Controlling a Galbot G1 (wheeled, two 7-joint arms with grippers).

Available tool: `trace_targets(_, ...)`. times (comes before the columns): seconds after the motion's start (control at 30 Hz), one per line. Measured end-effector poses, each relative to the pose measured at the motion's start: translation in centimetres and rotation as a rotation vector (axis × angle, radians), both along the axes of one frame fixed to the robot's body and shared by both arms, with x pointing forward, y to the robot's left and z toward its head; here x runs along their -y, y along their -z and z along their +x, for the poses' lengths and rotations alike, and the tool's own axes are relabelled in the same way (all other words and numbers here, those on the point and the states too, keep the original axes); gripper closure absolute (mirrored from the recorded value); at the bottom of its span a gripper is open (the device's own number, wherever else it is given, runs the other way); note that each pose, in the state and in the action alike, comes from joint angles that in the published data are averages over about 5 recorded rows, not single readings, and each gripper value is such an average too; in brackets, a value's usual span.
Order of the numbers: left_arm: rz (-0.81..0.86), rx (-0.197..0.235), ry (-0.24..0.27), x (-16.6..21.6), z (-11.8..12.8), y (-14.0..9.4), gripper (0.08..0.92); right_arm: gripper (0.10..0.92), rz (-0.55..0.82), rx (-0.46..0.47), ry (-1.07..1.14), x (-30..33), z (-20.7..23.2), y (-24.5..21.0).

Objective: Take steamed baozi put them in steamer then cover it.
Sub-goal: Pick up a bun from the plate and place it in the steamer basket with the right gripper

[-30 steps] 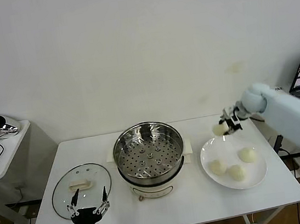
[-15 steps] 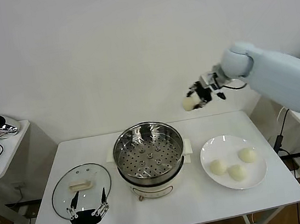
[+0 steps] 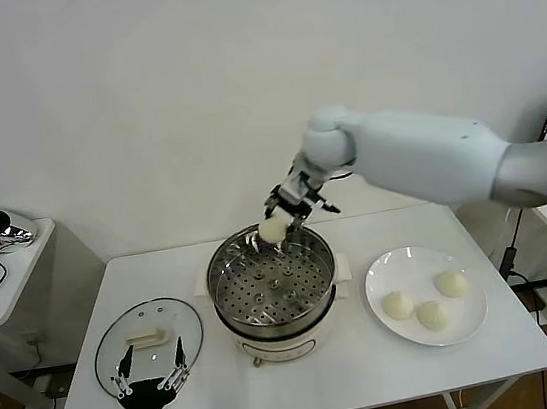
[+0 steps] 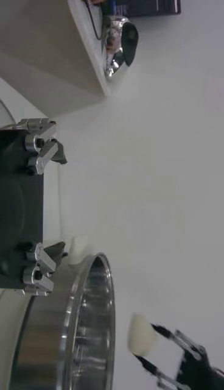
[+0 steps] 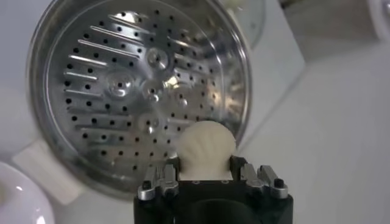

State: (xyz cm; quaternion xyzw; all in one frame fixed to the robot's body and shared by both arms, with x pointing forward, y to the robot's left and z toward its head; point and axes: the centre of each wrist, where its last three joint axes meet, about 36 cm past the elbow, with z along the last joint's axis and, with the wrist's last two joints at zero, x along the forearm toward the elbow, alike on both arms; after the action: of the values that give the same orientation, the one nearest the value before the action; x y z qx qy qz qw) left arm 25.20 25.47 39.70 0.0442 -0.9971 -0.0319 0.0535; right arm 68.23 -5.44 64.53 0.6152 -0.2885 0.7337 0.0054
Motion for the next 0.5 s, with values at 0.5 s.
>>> trace_targets(0.5, 0.007, 0.025, -0.015, -0.5, -0.1, -0.8, 0.177, 0.503, -0.147, 0.093, -0.235, -3.1, 1.0, 5.2)
